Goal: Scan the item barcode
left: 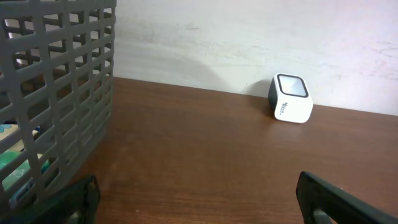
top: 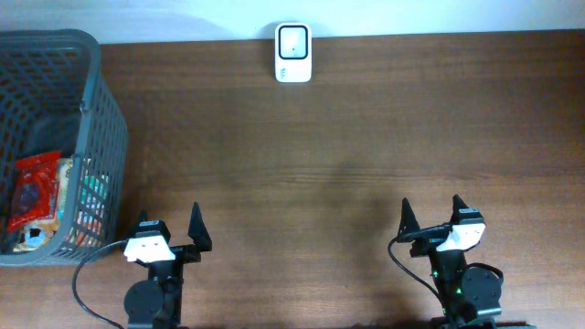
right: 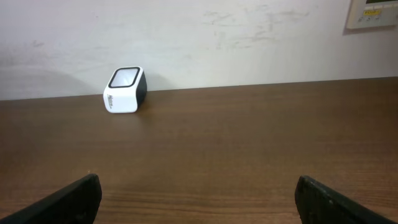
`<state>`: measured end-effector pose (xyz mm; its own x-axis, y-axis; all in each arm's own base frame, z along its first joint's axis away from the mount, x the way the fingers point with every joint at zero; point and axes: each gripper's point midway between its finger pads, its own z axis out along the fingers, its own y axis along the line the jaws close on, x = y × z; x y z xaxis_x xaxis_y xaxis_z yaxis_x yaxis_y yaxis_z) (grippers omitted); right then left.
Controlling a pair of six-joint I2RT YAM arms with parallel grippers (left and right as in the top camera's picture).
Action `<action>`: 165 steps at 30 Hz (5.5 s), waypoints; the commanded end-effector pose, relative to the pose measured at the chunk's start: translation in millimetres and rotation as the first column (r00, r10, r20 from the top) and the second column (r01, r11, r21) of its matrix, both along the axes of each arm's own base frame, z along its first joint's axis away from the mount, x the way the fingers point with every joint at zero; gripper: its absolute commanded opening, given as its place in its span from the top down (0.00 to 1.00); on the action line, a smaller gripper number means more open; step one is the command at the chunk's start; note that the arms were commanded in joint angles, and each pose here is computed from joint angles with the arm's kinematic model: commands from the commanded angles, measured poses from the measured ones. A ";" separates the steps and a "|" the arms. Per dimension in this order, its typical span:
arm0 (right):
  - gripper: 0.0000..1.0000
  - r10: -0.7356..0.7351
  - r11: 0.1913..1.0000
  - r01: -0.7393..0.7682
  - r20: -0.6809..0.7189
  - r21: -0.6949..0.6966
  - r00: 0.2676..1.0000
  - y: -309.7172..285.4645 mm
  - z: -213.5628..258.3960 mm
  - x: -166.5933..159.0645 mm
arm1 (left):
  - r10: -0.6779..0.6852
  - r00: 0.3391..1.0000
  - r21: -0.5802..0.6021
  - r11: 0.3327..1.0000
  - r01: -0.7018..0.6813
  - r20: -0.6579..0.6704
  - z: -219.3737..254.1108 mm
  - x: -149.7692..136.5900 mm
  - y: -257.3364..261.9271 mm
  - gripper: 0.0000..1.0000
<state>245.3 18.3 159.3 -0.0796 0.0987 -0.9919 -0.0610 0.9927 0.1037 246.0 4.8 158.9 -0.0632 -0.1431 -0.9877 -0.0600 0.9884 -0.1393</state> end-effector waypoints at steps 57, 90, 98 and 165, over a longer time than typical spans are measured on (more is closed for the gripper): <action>0.02 -0.004 1.000 0.004 -0.014 0.002 1.000 -0.9 -5.6 0.5 | 0.013 1.000 0.000 1.000 -0.013 -0.001 -0.9 -0.3 2.6 0.01; 0.01 -0.004 1.000 0.004 -0.014 0.002 1.000 -0.9 -5.6 0.5 | -0.655 0.659 0.279 0.755 0.593 0.370 288.1 -38.4 -114.7 0.01; 0.02 -0.004 1.000 0.004 -0.014 0.002 1.000 -0.9 -5.6 0.5 | -0.500 0.771 0.261 0.865 0.428 0.393 327.2 -25.7 -85.4 0.01; 0.02 -0.004 1.000 0.004 -0.014 0.002 1.000 -0.9 -5.6 0.5 | 0.455 0.362 0.330 0.874 -0.357 -0.813 -22.6 85.1 288.1 1.00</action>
<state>245.6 18.4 157.4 -0.0879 0.0980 -0.9913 -0.0605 0.9928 0.1035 319.1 289.8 80.2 -0.9038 -0.2914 -0.3135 -0.3928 0.8556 0.3371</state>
